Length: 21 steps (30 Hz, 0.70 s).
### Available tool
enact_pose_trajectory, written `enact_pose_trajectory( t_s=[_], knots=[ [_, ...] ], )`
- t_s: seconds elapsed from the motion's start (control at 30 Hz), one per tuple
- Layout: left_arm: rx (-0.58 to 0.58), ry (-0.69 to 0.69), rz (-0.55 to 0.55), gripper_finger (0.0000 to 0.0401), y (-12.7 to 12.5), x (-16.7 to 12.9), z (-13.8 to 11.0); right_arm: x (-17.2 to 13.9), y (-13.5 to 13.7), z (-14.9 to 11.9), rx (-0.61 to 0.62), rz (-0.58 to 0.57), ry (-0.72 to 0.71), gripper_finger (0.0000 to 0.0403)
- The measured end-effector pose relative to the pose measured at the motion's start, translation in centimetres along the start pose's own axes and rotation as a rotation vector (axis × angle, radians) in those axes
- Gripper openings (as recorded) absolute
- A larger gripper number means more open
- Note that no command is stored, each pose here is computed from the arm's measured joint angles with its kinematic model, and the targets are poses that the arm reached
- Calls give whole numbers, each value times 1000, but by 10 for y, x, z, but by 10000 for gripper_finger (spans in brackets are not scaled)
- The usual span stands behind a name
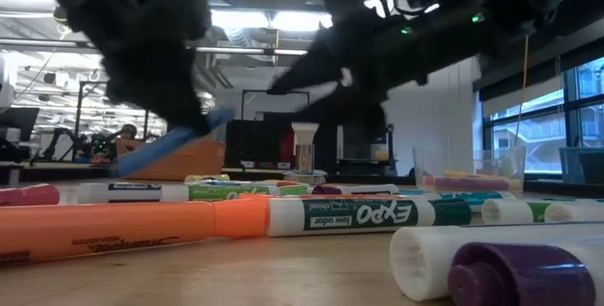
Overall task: Pick & Place Markers
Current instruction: Put the large blue highlighter pen into the transparent bin
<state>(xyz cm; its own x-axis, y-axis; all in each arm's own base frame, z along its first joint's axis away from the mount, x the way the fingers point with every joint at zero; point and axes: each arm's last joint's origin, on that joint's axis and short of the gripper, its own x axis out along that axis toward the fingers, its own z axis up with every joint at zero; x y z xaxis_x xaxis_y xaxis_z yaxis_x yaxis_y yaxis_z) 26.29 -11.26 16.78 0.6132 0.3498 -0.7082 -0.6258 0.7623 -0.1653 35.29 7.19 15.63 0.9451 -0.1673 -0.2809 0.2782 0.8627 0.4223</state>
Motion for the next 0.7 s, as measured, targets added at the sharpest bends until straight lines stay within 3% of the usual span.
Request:
enact_pose_trajectory(
  t_s=[0.13,0.3,0.53,0.7],
  knots=[
    [1,-164,-48,61,-13,-5,6,5,5,5,47,66,-155,251],
    [4,-303,5,61,-15,-7,11,5,5,6,52,44,-204,251],
    [35,-377,-2,62,-20,-9,17,5,5,12,46,21,-267,251],
    [93,-425,-50,62,-28,-12,24,9,9,22,28,135,-258,232]
  ],
)
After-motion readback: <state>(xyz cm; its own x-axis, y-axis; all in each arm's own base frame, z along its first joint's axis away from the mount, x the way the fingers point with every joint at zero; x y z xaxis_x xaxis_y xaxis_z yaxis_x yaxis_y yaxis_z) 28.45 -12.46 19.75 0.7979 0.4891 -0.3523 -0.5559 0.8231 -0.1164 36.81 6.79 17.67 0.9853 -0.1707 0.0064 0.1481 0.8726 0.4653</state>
